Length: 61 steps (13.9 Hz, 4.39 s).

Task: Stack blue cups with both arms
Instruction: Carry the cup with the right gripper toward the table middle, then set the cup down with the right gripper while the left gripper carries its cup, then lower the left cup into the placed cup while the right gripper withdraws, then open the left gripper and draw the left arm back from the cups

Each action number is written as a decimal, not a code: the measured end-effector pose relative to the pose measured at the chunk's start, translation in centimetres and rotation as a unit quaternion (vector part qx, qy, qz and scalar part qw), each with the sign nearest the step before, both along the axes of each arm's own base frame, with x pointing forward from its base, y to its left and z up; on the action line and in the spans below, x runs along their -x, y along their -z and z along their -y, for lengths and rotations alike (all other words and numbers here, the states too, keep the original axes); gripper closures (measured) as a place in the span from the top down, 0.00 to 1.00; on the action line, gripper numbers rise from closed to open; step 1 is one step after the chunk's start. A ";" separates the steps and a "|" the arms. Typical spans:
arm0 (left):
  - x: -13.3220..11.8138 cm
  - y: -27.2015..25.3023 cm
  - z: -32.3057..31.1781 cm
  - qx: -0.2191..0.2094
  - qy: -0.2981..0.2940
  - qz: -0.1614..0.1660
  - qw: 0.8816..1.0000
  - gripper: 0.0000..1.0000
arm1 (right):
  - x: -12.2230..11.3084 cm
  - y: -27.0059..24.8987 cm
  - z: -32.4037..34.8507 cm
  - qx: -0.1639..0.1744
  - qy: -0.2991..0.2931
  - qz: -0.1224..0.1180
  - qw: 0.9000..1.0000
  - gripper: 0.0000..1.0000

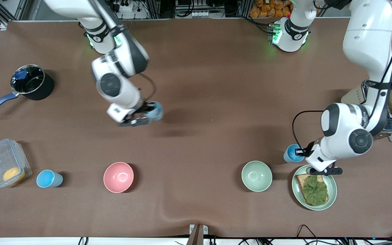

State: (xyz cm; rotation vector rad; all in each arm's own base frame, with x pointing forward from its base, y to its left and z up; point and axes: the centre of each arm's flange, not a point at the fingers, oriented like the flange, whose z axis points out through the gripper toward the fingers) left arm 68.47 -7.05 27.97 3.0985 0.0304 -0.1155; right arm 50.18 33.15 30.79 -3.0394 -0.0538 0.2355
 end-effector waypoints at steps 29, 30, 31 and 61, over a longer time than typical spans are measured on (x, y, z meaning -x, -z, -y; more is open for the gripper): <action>16.3 -8.3 23.9 0.021 -0.023 -0.017 0.999 0.04 | -1.8 -15.8 -5.3 0.018 0.094 0.071 0.993 1.00; 17.0 -8.1 25.6 0.022 -0.026 -0.019 0.999 0.04 | -2.6 -17.7 -2.2 0.024 0.082 0.072 0.994 1.00; 17.7 -8.0 27.4 0.024 -0.027 -0.021 0.999 0.04 | -3.3 -19.5 0.8 0.028 0.069 0.074 0.995 1.00; 9.8 -17.1 24.5 0.006 -0.097 0.010 0.995 1.00 | -5.6 -31.9 33.0 0.033 0.018 0.084 0.996 1.00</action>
